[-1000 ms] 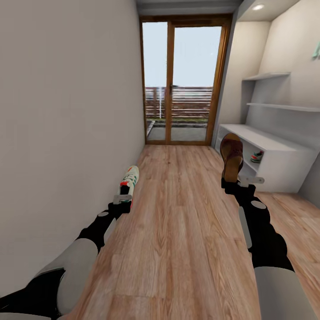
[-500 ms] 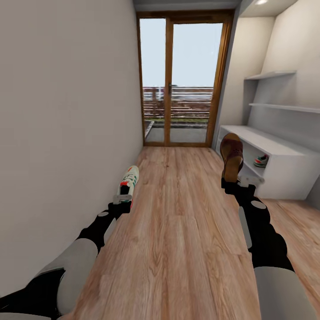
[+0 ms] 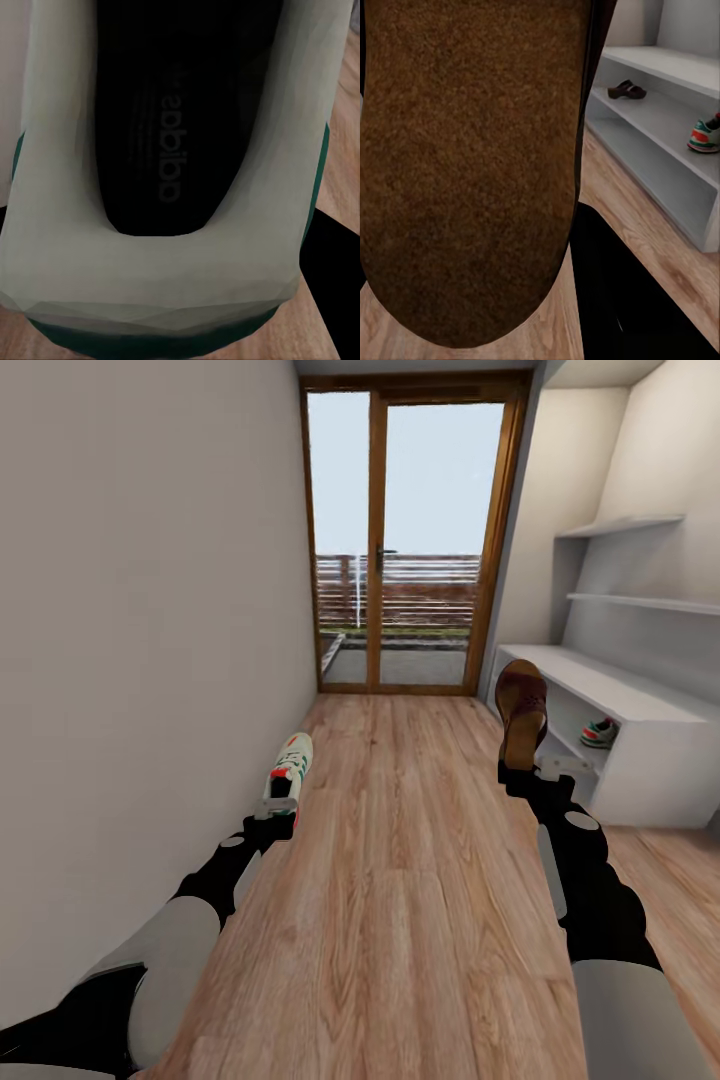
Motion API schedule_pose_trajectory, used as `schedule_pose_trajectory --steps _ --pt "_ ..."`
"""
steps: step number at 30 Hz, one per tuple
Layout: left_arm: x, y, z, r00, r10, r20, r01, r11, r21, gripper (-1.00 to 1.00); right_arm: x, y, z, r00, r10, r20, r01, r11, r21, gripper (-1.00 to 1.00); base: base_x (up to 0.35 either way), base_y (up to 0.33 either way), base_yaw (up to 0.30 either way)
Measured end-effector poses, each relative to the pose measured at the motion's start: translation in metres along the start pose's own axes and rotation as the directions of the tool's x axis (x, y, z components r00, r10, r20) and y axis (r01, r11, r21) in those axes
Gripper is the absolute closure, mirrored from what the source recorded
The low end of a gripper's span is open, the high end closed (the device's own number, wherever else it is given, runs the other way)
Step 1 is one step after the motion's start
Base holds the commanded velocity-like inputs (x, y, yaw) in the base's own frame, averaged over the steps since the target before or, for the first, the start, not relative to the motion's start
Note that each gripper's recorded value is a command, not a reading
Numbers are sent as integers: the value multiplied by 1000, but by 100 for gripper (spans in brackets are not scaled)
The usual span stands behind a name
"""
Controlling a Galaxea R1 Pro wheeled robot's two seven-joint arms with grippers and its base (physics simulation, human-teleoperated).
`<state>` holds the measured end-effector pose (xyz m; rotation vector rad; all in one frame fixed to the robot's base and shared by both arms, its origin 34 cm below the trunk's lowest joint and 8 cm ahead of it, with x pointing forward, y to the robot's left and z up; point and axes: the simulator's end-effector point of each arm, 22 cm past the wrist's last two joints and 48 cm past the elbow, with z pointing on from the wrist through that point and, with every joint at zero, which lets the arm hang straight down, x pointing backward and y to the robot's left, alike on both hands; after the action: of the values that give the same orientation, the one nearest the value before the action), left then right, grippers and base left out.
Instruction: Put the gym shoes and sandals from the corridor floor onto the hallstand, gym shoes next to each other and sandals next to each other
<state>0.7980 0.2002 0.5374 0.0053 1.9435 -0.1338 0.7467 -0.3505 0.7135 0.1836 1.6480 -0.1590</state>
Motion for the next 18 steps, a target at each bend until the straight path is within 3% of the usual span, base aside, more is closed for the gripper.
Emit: schedule_pose_trajectory --steps 18 --pt "0 0 0 1000 0 0 0 1000 0 100 -1 -1 0 1000 0 1 0 1000 3 100 347 -58 0"
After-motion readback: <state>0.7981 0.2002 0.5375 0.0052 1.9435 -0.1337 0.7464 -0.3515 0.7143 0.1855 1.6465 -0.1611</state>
